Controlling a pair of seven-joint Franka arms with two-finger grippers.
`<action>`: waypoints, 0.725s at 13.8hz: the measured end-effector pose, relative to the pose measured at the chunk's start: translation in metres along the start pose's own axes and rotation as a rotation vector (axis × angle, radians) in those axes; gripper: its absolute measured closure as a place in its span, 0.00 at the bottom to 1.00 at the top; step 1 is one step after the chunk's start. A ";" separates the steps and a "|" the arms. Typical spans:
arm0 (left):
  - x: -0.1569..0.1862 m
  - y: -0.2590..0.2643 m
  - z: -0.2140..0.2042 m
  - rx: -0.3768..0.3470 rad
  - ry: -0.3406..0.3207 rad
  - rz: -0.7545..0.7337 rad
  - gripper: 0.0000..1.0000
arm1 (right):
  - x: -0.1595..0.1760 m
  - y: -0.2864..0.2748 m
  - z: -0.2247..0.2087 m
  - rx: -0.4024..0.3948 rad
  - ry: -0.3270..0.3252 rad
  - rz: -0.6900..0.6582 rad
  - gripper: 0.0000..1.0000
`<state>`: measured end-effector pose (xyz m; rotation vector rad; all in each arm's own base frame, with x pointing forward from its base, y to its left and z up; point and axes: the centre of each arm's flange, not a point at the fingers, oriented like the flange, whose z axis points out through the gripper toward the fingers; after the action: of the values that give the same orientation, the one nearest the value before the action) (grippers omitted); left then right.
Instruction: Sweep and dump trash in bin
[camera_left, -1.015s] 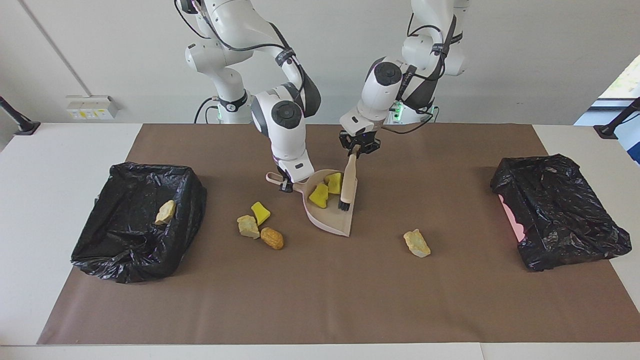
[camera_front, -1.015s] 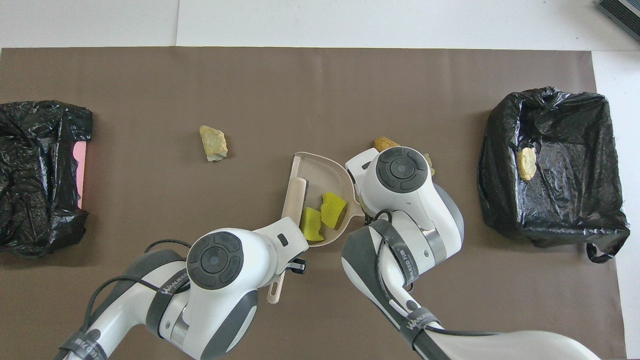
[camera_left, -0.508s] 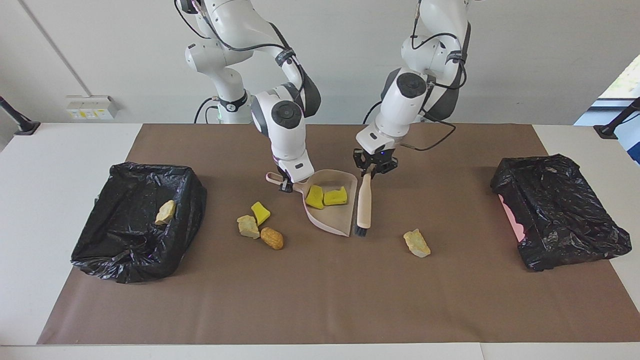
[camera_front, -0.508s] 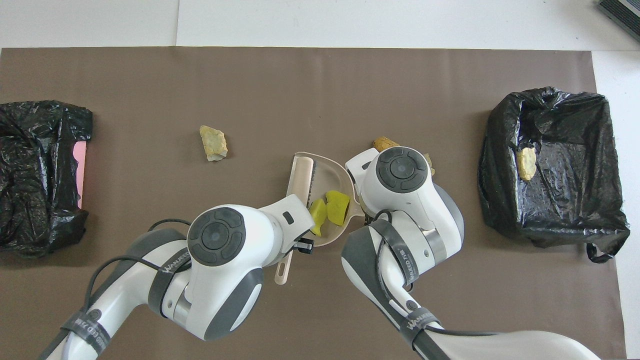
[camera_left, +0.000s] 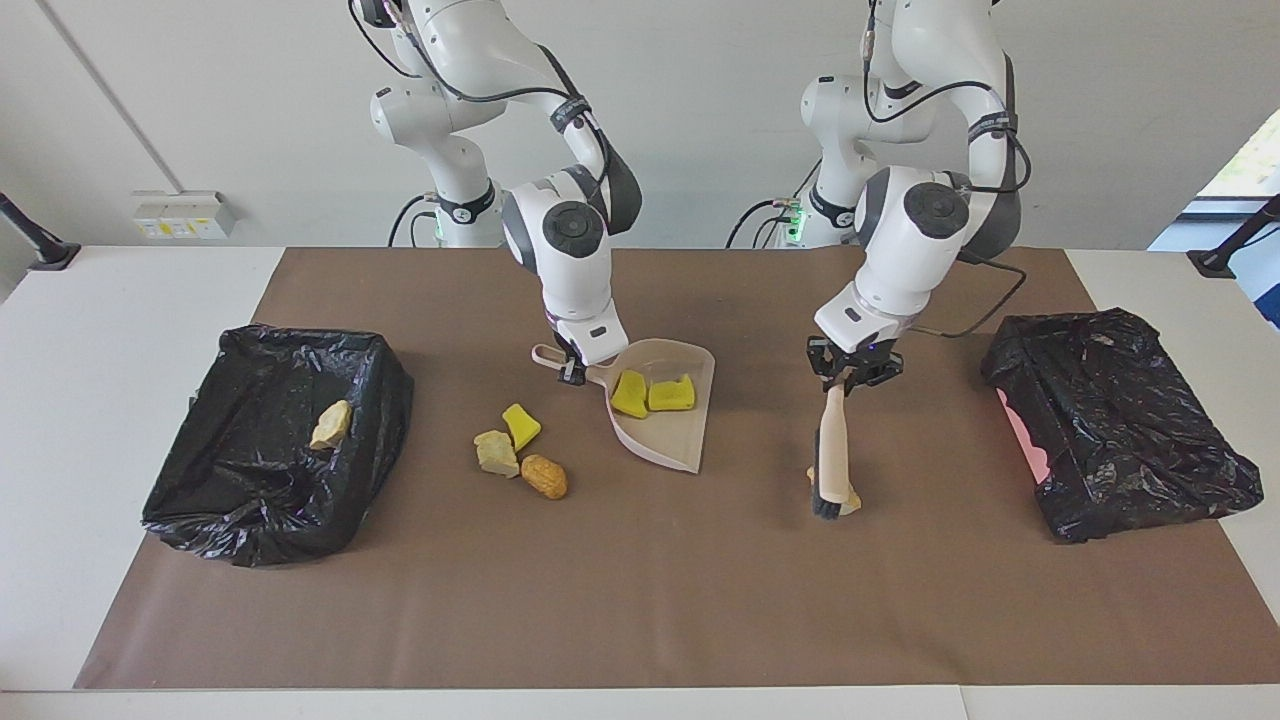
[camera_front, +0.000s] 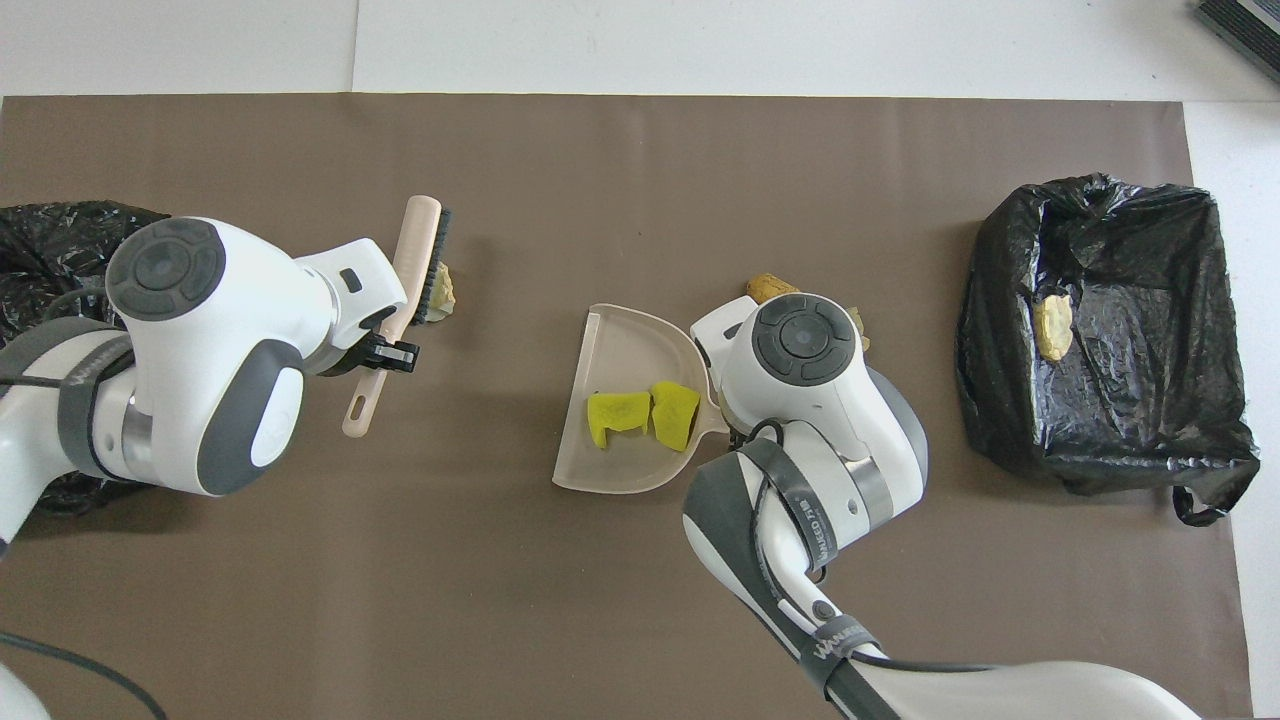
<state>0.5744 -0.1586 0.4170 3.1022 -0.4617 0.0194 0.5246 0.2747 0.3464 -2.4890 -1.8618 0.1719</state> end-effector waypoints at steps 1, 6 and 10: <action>0.009 -0.014 -0.002 0.022 -0.002 0.001 0.74 | 0.000 0.000 0.000 0.000 0.000 0.000 0.67; 0.021 -0.068 0.046 0.100 -0.069 0.097 0.74 | 0.000 0.000 0.000 0.000 0.000 0.000 0.67; 0.008 -0.054 0.066 0.081 -0.120 0.226 0.74 | 0.000 0.000 0.000 0.000 0.000 0.001 0.67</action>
<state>0.5985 -0.1095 0.3508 3.1223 -0.8335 -0.1518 0.5246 0.2747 0.3464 -2.4895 -1.8612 0.1719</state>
